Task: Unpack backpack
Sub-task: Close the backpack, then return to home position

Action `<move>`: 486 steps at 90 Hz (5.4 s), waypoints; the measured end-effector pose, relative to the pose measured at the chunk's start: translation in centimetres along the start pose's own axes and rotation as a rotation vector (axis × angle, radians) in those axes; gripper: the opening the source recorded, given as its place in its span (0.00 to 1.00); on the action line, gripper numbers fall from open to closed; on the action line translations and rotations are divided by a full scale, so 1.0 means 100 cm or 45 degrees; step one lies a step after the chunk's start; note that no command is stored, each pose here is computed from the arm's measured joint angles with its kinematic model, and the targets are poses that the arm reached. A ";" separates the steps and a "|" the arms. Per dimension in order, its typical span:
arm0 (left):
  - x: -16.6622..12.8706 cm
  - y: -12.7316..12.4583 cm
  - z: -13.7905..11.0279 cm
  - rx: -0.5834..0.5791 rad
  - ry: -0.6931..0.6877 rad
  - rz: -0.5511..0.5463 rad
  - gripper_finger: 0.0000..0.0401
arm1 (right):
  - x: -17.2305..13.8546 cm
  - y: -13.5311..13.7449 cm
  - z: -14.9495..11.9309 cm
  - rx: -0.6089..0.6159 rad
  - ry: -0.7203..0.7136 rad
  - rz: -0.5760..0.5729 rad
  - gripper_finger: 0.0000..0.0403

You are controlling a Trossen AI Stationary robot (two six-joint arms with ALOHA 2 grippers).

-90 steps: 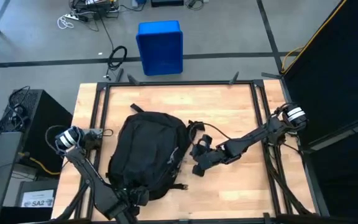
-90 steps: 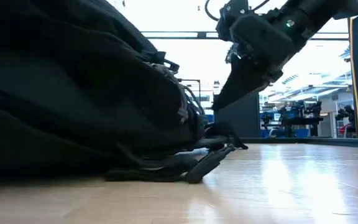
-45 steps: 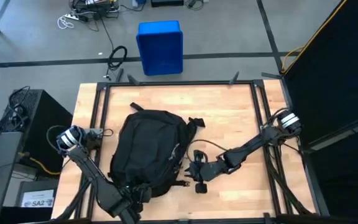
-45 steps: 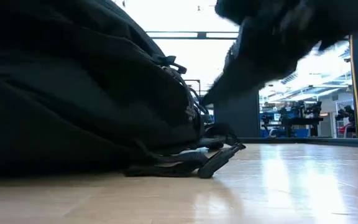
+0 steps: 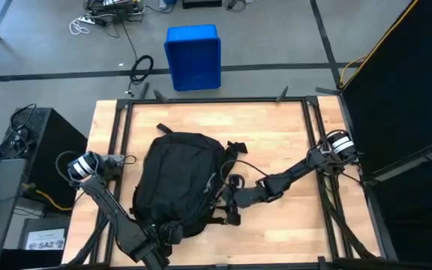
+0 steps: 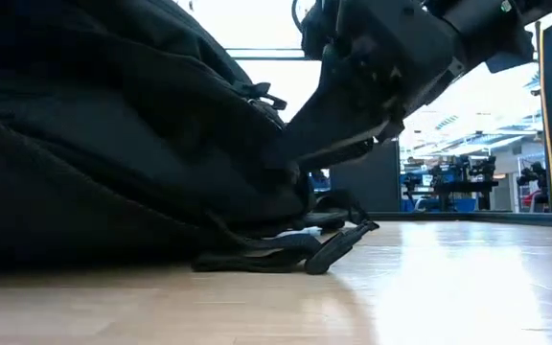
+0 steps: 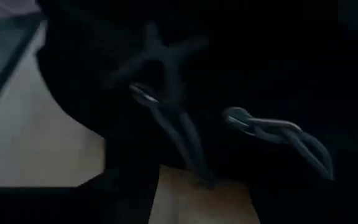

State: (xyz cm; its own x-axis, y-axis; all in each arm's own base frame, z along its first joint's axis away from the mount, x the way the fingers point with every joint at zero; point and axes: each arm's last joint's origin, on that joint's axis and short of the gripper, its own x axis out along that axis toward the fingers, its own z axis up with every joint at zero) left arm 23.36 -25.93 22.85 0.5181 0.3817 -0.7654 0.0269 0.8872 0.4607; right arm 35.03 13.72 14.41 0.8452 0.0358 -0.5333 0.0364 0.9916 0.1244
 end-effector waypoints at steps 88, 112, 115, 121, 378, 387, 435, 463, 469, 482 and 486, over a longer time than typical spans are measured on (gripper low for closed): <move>-0.008 -0.006 -0.007 0.025 -0.023 0.011 0.00 | -0.047 -0.004 0.005 0.005 0.158 -0.351 0.01; 0.002 -0.004 -0.001 0.082 -0.058 0.021 0.00 | -0.047 0.012 0.009 -0.052 0.105 -0.147 0.20; 0.006 -0.004 0.000 0.098 -0.069 0.017 0.00 | -0.048 0.014 0.009 -0.069 0.099 -0.131 0.23; 0.016 -0.004 0.002 0.104 -0.082 0.003 0.00 | -0.049 0.018 0.009 -0.097 0.075 -0.118 0.30; -0.012 0.269 -0.163 -0.881 -1.244 -0.027 0.00 | -0.257 -0.162 -0.044 0.000 -0.738 -0.638 0.00; -0.019 0.266 -0.175 -0.915 -1.301 -0.033 0.00 | -0.264 -0.163 -0.045 0.006 -0.783 -0.679 0.00; 0.070 0.220 -0.212 -0.986 -1.373 -0.017 0.00 | -0.239 -0.168 -0.092 -0.053 -0.738 -0.647 0.00; 0.073 0.219 -0.213 -0.989 -1.351 0.013 0.00 | -0.238 -0.174 -0.095 0.033 -0.790 -0.784 0.00; 0.073 0.219 -0.213 -0.990 -1.355 0.015 0.00 | -0.239 -0.175 -0.095 0.063 -0.796 -0.822 0.00; 0.073 0.219 -0.213 -0.990 -1.348 0.019 0.00 | -0.239 -0.175 -0.094 0.061 -0.798 -0.826 0.01; 0.074 0.219 -0.213 -0.990 -1.343 0.019 0.00 | -0.239 -0.175 -0.094 0.090 -0.808 -0.816 0.01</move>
State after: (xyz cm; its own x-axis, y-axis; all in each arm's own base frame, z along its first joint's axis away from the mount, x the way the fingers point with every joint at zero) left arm 9.56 1.84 17.75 0.9394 0.3219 0.1184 -0.2978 0.9368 -0.1837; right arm 9.13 -3.32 17.09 0.7860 -0.6168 0.0411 0.6163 0.7871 0.0248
